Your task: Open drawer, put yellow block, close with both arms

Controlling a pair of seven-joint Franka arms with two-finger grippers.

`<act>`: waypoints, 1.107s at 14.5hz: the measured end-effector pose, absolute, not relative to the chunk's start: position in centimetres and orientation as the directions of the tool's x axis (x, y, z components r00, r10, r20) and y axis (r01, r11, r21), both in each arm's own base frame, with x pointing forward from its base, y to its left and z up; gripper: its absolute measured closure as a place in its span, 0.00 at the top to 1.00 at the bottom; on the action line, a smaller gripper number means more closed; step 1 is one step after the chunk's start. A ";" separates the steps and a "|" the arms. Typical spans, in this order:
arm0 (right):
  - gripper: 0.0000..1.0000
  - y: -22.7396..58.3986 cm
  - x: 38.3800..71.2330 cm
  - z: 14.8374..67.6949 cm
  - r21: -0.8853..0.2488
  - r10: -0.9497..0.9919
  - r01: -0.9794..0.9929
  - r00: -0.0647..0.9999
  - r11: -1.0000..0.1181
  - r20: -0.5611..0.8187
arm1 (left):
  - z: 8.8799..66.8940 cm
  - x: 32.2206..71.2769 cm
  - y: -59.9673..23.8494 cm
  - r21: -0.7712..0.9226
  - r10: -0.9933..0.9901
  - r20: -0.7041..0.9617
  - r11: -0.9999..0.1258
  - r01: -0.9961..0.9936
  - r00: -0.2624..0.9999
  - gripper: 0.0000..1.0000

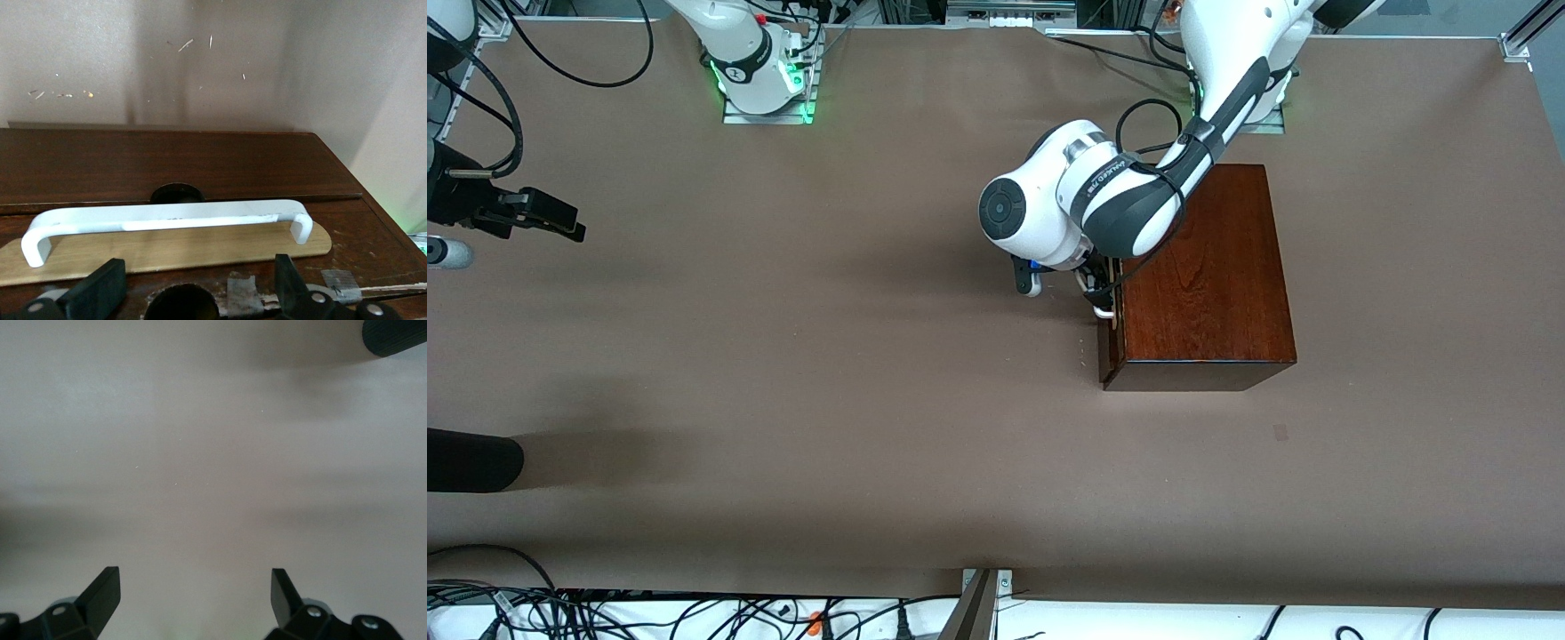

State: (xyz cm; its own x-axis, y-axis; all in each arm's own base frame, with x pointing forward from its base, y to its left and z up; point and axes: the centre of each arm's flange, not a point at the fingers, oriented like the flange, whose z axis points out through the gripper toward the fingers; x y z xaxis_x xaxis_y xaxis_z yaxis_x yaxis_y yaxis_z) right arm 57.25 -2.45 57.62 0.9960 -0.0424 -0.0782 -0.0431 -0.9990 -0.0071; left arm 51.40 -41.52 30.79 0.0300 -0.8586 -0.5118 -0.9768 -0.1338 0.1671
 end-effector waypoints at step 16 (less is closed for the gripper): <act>1.00 -2.4 57.3 57.6 -0.007 -0.042 -0.043 0.996 -0.999 -0.078 | 50.5 48.0 -46.7 -0.197 -0.398 -0.129 -0.887 -0.417 0.908 1.00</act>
